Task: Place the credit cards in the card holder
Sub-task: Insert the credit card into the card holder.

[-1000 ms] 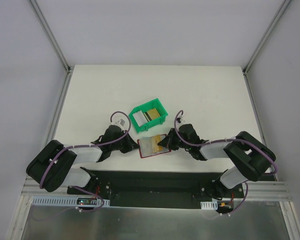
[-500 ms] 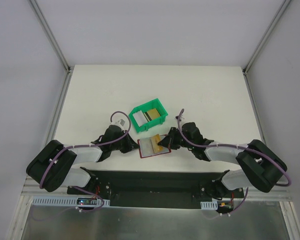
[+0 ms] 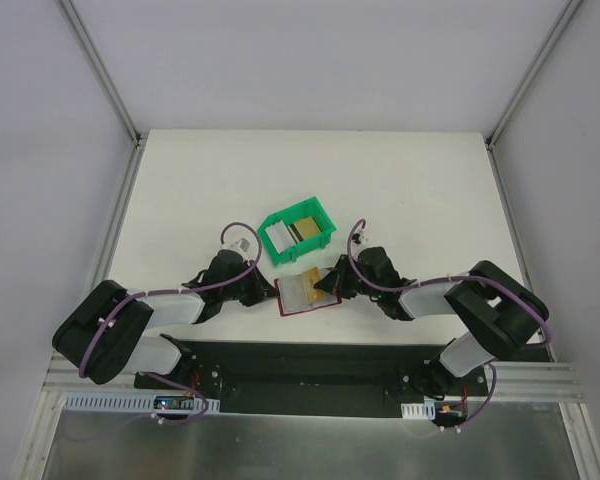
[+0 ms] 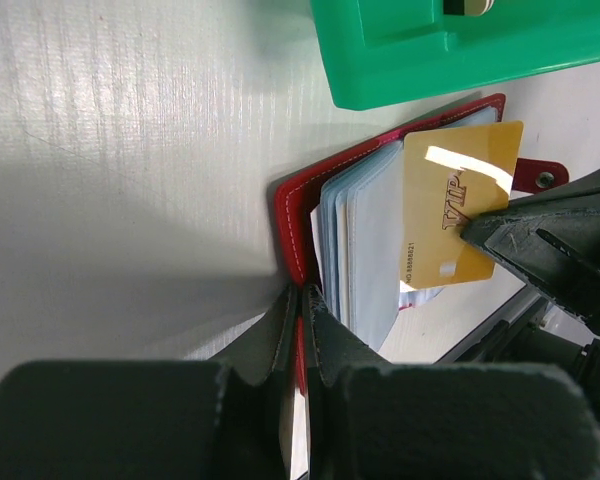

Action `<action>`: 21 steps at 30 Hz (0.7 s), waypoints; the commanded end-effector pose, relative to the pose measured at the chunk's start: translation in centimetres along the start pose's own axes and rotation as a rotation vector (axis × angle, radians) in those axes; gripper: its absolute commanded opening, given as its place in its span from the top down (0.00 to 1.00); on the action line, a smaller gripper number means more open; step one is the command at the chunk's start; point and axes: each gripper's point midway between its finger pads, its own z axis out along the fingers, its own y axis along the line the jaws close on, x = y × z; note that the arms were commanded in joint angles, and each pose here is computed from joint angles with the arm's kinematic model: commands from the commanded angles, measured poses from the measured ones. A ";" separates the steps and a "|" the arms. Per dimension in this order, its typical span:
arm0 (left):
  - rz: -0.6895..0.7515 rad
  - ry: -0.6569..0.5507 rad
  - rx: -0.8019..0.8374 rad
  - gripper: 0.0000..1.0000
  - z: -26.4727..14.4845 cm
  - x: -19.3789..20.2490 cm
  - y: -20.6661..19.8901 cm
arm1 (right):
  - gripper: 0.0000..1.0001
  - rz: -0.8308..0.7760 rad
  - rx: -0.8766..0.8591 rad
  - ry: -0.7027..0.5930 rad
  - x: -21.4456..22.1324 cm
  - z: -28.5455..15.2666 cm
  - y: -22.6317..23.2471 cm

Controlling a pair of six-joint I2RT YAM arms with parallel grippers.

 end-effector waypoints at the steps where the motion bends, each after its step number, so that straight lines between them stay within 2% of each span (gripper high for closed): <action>1: -0.014 0.104 -0.227 1.00 -0.9 3.4 6.1 | 1.00 0.012 -0.067 -0.038 -0.3 0.4 1.2; 10: -0.016 0.105 -0.228 1.00 -0.8 3.4 6.1 | 1.00 0.062 -0.025 -0.065 0.3 -0.2 -0.7; 21: -0.021 0.101 -0.227 1.00 -0.8 3.5 6.3 | 1.00 0.131 -0.036 -0.013 1.6 0.2 -0.2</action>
